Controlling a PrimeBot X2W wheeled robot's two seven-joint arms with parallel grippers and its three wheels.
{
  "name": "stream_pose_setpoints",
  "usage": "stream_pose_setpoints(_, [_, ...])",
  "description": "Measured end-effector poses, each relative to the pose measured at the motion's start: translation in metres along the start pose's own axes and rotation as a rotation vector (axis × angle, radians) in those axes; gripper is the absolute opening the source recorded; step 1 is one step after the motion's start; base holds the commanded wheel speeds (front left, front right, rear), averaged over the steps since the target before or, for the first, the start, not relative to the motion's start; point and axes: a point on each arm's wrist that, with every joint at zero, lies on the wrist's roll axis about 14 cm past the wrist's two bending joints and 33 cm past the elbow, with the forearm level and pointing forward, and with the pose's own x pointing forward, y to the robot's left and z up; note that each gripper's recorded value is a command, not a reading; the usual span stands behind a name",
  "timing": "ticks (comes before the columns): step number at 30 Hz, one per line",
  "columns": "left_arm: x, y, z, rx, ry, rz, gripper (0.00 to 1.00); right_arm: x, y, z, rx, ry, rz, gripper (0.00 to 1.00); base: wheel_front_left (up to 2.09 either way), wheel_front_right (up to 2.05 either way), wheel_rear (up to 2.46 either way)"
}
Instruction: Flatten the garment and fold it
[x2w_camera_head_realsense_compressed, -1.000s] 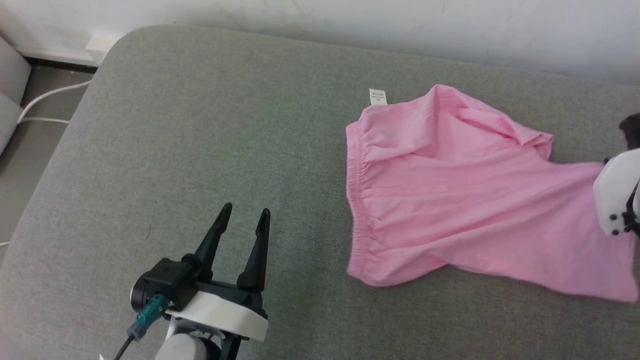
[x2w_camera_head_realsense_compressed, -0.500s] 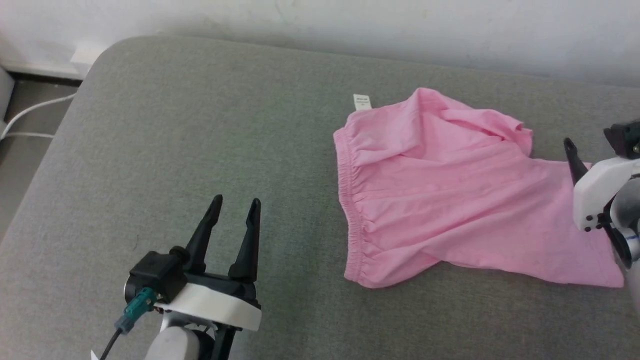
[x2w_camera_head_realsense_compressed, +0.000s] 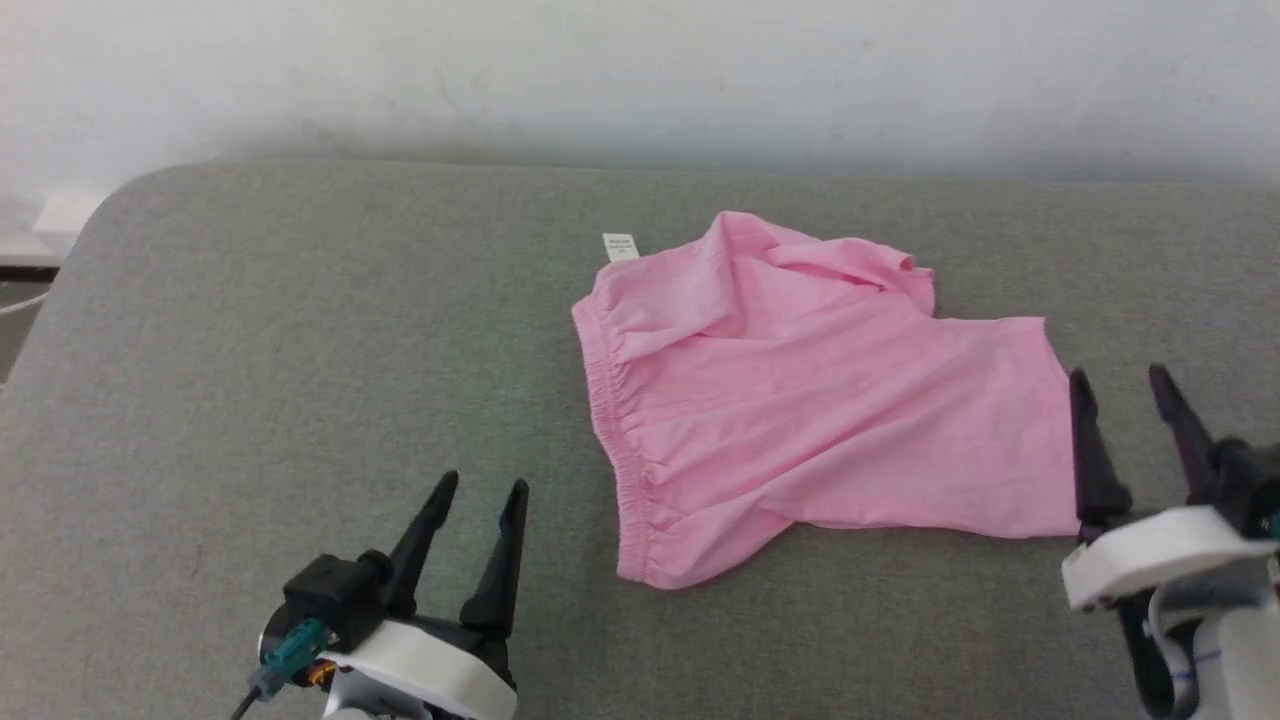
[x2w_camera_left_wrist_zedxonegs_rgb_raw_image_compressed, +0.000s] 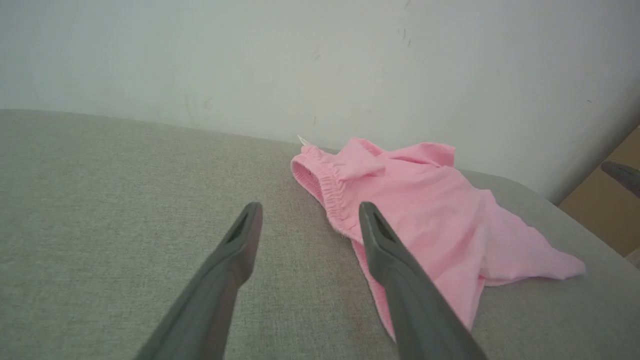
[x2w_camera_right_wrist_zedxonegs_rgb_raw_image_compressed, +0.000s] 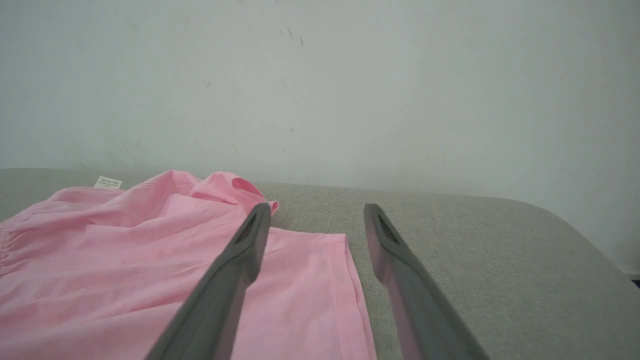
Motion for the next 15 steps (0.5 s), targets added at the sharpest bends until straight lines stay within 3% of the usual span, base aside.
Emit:
stream_pose_setpoints(2, [-0.001, -0.011, -0.018, -0.011, 0.074, -0.054, 1.0, -0.026, -0.002, -0.005, 0.05, -0.001, -0.053, 1.0, 0.0, 0.0, 0.0])
stream_pose_setpoints(7, [-0.009, -0.037, -0.053, -0.027, 0.284, -0.174, 1.0, -0.049, -0.014, -0.007, 0.064, 0.01, -0.115, 1.0, 0.0, 0.0, 0.0])
stream_pose_setpoints(12, [-0.023, -0.058, -0.08, -0.018, 0.524, -0.297, 1.0, -0.058, -0.022, -0.008, 0.063, 0.025, -0.147, 1.0, 0.0, 0.0, 0.0])
stream_pose_setpoints(15, [-0.021, -0.06, -0.084, -0.006, 0.583, -0.324, 1.0, -0.059, -0.026, -0.009, 0.056, 0.032, -0.159, 1.0, 0.0, 0.0, 0.0])
